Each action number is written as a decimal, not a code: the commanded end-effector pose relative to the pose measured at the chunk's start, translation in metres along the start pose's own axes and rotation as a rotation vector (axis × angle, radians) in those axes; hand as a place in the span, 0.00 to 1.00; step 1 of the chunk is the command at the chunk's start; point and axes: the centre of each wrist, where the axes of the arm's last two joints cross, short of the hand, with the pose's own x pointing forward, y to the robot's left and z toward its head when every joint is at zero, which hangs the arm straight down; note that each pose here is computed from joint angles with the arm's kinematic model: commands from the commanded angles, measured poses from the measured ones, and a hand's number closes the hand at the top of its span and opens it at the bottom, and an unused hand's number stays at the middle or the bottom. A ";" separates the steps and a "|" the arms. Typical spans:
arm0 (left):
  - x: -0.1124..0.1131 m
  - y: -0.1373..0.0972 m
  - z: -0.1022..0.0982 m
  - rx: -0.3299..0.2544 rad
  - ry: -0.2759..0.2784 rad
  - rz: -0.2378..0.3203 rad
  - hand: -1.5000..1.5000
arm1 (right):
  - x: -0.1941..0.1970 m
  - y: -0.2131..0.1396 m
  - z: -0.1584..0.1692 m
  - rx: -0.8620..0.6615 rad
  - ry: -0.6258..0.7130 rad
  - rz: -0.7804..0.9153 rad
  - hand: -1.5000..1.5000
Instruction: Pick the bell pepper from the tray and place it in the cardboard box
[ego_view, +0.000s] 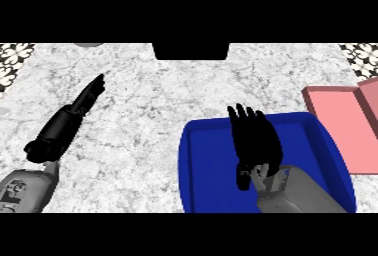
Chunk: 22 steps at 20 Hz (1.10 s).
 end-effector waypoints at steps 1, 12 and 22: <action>0.006 -0.006 0.003 -0.014 -0.002 0.000 0.50 | 0.010 -0.021 -0.007 0.002 0.132 0.030 0.00; 0.004 -0.009 -0.016 0.001 0.001 0.011 0.50 | -0.008 0.037 -0.041 0.027 0.181 0.106 0.00; 0.001 0.002 0.014 -0.008 0.004 -0.005 0.50 | -0.027 0.037 -0.035 0.056 0.146 0.052 0.00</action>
